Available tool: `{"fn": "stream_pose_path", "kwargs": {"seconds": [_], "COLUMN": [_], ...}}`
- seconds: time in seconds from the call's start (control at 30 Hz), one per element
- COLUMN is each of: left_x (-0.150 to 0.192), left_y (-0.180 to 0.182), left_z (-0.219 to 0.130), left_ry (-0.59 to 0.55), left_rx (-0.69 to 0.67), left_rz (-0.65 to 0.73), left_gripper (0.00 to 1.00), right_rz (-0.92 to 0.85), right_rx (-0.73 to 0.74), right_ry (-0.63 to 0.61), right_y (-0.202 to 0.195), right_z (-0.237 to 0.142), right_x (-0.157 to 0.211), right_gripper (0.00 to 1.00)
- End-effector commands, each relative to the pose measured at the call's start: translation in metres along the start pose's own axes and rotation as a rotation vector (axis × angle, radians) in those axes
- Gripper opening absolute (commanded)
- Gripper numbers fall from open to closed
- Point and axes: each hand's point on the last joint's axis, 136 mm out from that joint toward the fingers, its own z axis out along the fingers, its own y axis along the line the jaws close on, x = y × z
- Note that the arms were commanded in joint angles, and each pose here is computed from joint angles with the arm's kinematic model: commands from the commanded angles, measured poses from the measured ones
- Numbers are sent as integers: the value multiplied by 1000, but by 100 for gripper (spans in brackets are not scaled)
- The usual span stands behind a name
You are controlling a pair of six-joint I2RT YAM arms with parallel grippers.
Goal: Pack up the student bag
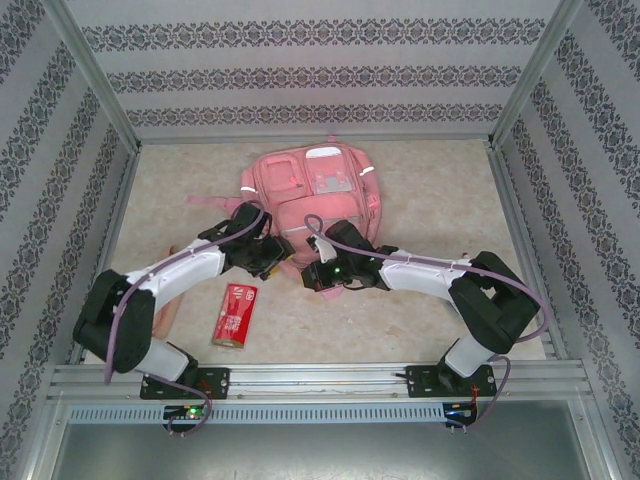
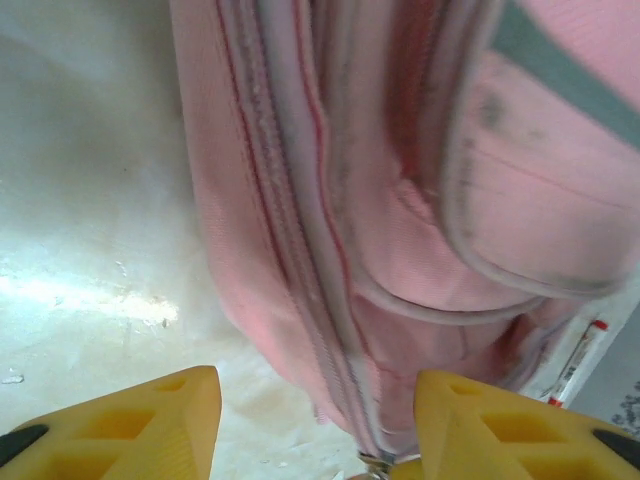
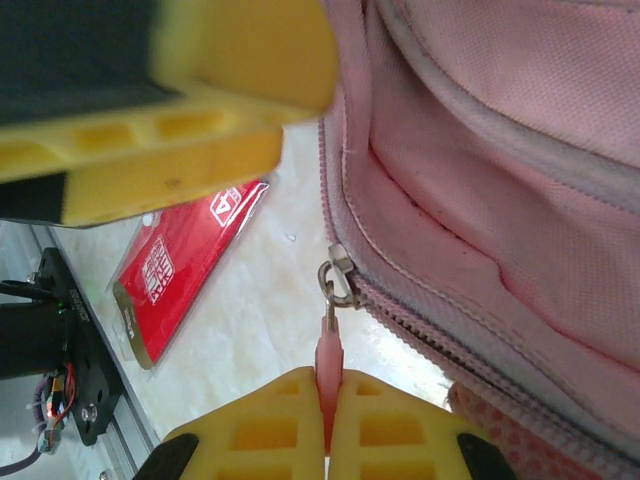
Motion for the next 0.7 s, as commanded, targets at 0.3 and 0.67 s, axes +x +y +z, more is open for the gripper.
{"fn": "stream_pose_path", "kwargs": {"seconds": [0.3, 0.67], "left_x": [12, -31], "left_y": [12, 11], "left_z": [41, 6], "left_ry": [-5, -78], "left_rx": [-20, -92], "left_rz": [-35, 199], "left_gripper": [38, 0], "right_rz": [-30, 85], "right_rx": [-15, 429], "right_ry": [7, 112], "right_y": [11, -102], "right_z": [6, -55], "right_x": [5, 22], "right_gripper": [0, 0]}}
